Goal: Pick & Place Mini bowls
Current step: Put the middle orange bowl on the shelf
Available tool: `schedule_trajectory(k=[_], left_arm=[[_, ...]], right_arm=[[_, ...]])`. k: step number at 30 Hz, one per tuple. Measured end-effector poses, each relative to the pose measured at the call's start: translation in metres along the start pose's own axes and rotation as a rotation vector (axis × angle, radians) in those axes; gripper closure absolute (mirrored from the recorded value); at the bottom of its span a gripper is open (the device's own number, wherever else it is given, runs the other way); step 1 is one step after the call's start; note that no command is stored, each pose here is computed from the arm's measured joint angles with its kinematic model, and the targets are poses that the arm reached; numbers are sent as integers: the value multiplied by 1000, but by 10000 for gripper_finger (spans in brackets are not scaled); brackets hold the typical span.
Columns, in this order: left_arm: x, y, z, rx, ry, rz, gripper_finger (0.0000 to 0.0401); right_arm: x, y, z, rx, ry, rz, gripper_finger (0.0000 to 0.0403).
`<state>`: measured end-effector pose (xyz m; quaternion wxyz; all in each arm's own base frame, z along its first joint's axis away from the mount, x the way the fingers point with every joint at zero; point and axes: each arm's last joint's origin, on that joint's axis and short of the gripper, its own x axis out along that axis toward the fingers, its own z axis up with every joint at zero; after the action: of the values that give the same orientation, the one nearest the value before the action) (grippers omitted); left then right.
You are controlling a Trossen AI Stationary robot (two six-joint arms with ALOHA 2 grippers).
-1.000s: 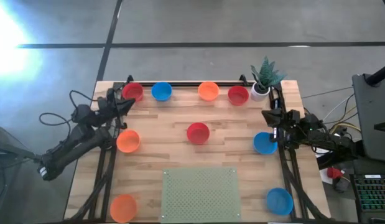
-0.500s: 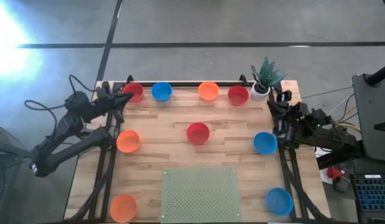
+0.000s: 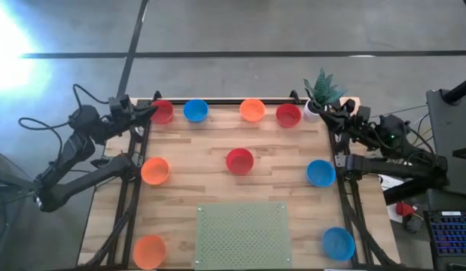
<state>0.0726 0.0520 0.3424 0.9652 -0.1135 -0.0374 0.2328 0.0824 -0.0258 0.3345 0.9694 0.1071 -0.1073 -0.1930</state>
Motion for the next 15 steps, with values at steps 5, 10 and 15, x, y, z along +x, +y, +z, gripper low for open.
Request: schedule_trajectory(k=[5, 10, 15], left_arm=[[11, 5, -8, -93, 122, 45, 401], [21, 11, -16, -144, 347, 158, 401], [27, 14, -19, -189, 519, 267, 401]], right_arm=[[13, 5, 11, -6, 80, -17, 394], [24, 9, 22, -10, 107, -22, 394], [29, 11, 27, -12, 129, -26, 394]])
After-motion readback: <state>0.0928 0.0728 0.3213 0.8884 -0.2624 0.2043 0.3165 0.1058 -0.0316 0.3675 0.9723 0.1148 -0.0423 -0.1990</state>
